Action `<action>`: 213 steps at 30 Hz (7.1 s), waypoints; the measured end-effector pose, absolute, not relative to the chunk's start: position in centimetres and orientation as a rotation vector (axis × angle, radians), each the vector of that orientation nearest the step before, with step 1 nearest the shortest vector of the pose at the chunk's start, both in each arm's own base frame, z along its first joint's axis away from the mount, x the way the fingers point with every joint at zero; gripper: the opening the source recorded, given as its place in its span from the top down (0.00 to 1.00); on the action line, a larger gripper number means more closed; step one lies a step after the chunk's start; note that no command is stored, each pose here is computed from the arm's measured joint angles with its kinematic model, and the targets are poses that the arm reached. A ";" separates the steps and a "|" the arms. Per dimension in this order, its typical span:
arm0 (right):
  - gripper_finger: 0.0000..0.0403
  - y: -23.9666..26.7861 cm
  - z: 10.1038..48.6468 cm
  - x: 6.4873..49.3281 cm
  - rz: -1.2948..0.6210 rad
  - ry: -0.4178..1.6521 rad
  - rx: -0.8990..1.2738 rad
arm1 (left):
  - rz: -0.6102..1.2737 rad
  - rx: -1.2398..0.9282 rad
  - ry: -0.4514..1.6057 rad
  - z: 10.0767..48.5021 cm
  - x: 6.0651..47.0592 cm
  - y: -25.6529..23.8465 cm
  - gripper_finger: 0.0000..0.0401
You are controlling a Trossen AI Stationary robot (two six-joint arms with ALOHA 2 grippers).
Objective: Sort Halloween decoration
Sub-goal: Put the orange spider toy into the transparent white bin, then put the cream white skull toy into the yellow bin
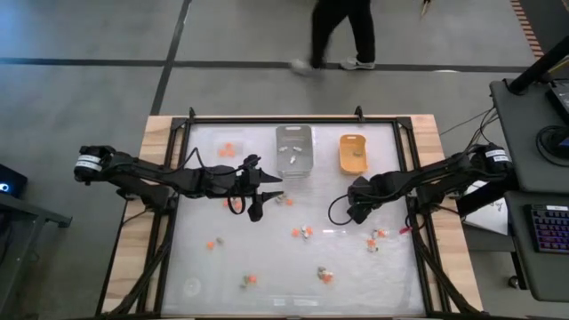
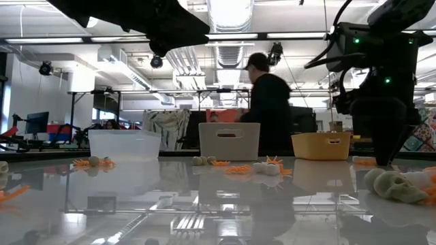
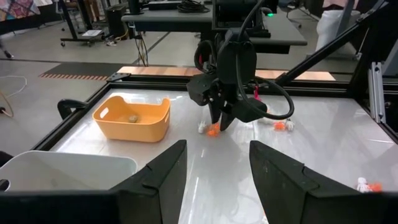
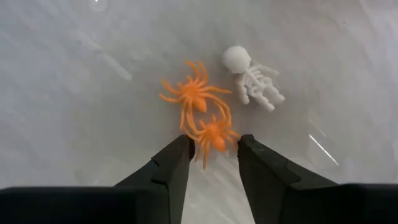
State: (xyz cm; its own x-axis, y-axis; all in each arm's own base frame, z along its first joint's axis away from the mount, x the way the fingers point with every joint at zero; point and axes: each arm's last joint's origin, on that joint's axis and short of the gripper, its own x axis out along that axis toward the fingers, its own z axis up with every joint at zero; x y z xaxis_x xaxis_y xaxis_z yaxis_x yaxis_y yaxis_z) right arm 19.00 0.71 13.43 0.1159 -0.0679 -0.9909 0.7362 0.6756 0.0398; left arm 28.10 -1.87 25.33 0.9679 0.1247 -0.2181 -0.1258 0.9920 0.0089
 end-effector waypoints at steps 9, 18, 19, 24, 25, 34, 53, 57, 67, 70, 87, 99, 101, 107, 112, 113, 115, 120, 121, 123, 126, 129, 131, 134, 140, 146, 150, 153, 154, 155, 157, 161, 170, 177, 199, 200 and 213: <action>0.86 0.8 13.9 19.5 -0.596 1.340 0.592 | 0.127 -0.008 0.221 25.3 28.1 -1.9 0.61; 0.95 0.8 14.3 19.9 -0.561 1.332 0.582 | 0.127 -0.008 0.221 25.3 28.1 -1.9 0.61; 0.96 0.8 14.3 19.9 -0.560 1.332 0.582 | 0.127 -0.008 0.221 25.3 28.1 -1.9 0.61; 0.98 0.9 14.4 20.0 -0.536 1.342 0.592 | 0.127 -0.008 0.221 25.3 28.1 -1.9 0.61; 0.98 0.9 14.4 20.0 -0.531 1.345 0.596 | 0.127 -0.008 0.221 25.3 28.1 -1.9 0.61; 0.98 1.1 15.5 19.7 -0.453 1.317 0.659 | 0.127 -0.008 0.221 25.3 28.1 -1.9 0.61; 0.98 0.5 22.2 26.0 -0.084 0.416 0.426 | 0.095 0.000 0.072 29.6 24.8 -1.6 0.61; 0.98 -0.9 22.7 28.4 -0.095 0.311 0.333 | 0.093 -0.010 0.016 31.3 22.9 -1.5 0.61; 0.98 -5.7 23.2 35.9 -0.193 0.302 0.198 | 0.092 -0.070 -0.037 33.0 19.5 -1.2 0.61; 0.98 -7.2 23.0 38.3 -0.218 0.295 0.180 | 0.093 -0.086 -0.036 33.1 18.9 -1.1 0.61; 0.98 -12.8 19.1 48.6 -0.268 0.271 0.148 | 0.084 -0.116 -0.156 35.1 15.3 -0.9 0.61; 0.98 -13.3 17.7 51.6 -0.259 0.244 0.153 | 0.085 -0.111 -0.137 34.5 15.5 -0.9 0.61; 0.98 -13.2 17.4 51.8 -0.255 0.246 0.152 | 0.085 -0.107 -0.143 34.6 15.6 -0.9 0.61; 0.93 -12.8 17.2 52.0 -0.249 0.249 0.156 | 0.087 -0.094 -0.156 34.7 15.6 -0.9 0.61; 0.82 -12.8 17.1 52.0 -0.251 0.256 0.167 | 0.087 -0.094 -0.159 34.7 15.7 -0.9 0.61; 0.80 -12.8 17.1 52.0 -0.251 0.258 0.167 | 0.087 -0.094 -0.159 34.7 15.7 -0.9 0.61; 0.75 -12.8 17.1 52.0 -0.251 0.260 0.167 | 0.087 -0.094 -0.159 34.7 15.7 -0.9 0.61; 0.68 -12.7 17.3 51.7 -0.250 0.301 0.160 | 0.086 -0.111 -0.155 34.7 15.7 -0.9 0.61; 0.67 -12.6 17.8 51.6 -0.244 0.311 0.158 | 0.086 -0.117 -0.147 34.6 15.7 -0.9 0.61; 0.65 -12.2 18.8 51.4 -0.219 0.323 0.149 | 0.086 -0.141 -0.120 34.3 15.7 -0.9 0.61; 0.64 -11.1 20.6 50.8 -0.193 0.362 0.116 | 0.087 -0.194 -0.058 33.7 15.8 -0.9 0.61; 0.64 -9.7 21.9 50.1 -0.166 0.434 0.084 | 0.092 -0.261 0.016 32.9 16.2 -1.0 0.61; 0.64 -8.7 22.8 49.6 -0.149 0.480 0.060 | 0.093 -0.304 0.059 32.4 16.5 -1.2 0.61; 0.65 -7.4 24.6 48.6 -0.120 0.527 0.030 | 0.087 -0.364 0.121 31.6 17.3 -1.6 0.61; 0.67 -5.4 26.7 45.3 -0.092 0.584 -0.015 | 0.105 -0.460 0.270 29.6 18.6 -3.0 0.61; 0.69 -4.2 28.1 40.4 -0.093 0.582 -0.010 | 0.210 -0.532 0.492 26.8 18.7 -4.2 0.61; 0.69 -3.3 28.0 38.0 -0.083 0.584 0.012 | 0.331 -0.597 0.661 24.6 18.7 -4.5 0.61; 0.69 -2.7 28.1 36.7 -0.081 0.554 0.017 | 0.436 -0.643 0.769 23.0 18.8 -4.5 0.61; 0.69 -2.4 28.2 36.4 -0.089 0.541 0.012 | 0.467 -0.648 0.808 22.5 18.8 -4.5 0.61; 0.69 -2.3 28.2 36.1 -0.103 0.531 0.005 | 0.492 -0.657 0.843 22.1 18.9 -4.6 0.61; 0.69 -2.0 28.0 35.8 -0.132 0.523 -0.002 | 0.527 -0.673 0.894 21.3 19.1 -4.7 0.61; 0.69 -1.5 27.8 35.5 -0.147 0.520 -0.013 | 0.595 -0.695 0.939 20.0 19.9 -4.6 0.61; 0.69 -1.6 27.7 35.5 -0.160 0.517 0.022 | 0.673 -0.628 1.086 17.8 21.3 -4.4 0.61; 0.69 -1.6 27.8 35.5 -0.183 0.515 0.026 | 0.725 -0.580 1.114 16.5 21.9 -4.4 0.61; 0.69 -1.7 27.9 35.7 -0.186 0.494 0.025 | 0.764 -0.534 1.174 14.4 22.7 -4.3 0.79; 0.69 -1.7 27.9 35.7 -0.186 0.495 0.025 | 0.762 -0.532 1.174 14.4 22.7 -4.4 0.81; 0.69 -1.7 27.9 35.7 -0.186 0.495 0.023 | 0.744 -0.534 1.179 14.6 22.6 -4.4 0.99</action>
State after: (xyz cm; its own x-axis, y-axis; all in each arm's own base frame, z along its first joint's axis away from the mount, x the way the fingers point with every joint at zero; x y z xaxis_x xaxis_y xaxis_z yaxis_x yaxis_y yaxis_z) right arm 35.68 -1.66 27.90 0.8634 -0.1718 -0.4744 0.1829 0.9829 -0.0231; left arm 22.64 -4.37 14.62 0.1958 0.2369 -0.9516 -0.7574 0.6529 0.0068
